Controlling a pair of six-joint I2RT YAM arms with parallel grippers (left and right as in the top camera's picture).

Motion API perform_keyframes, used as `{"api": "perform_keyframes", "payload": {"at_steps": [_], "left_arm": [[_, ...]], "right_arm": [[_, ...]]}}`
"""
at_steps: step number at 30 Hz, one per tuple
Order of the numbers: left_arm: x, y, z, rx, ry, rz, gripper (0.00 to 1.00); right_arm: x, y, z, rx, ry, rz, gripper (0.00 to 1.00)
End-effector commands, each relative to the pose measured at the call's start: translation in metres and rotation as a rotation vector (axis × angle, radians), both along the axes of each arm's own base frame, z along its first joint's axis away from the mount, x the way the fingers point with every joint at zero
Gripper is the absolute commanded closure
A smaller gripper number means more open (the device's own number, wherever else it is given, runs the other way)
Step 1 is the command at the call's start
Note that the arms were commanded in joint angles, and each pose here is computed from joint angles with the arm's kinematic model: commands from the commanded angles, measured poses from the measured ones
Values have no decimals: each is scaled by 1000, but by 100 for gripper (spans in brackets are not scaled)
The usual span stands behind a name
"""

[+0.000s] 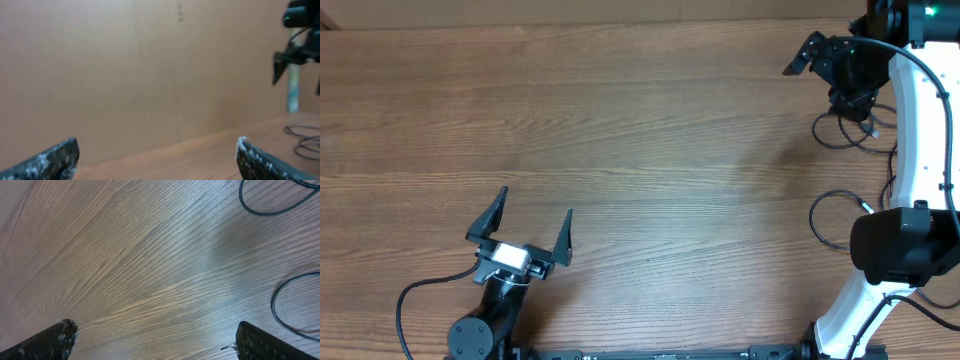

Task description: Untangle cables

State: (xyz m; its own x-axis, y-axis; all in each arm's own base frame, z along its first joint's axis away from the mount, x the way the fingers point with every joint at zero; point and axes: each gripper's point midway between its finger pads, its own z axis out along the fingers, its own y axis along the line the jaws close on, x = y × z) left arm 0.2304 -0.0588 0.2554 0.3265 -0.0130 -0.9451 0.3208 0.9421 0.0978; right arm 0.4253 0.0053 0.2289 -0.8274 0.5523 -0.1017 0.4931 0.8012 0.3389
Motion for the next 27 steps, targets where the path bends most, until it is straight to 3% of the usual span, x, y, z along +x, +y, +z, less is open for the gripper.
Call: {"api": "perform_keyframes", "payload": {"at_steps": [1,9,27], "left_arm": [[1,19,-7,-41,31,109,1],[14,35,-98,-40,410,206,0],[14,34,-97,-38,405,199,0]], "right_arm": [[3,0,3,-2,-16,3,0],[3,0,3,-2,-16,3,0],[3,0,3,-2,-16,3,0]]}}
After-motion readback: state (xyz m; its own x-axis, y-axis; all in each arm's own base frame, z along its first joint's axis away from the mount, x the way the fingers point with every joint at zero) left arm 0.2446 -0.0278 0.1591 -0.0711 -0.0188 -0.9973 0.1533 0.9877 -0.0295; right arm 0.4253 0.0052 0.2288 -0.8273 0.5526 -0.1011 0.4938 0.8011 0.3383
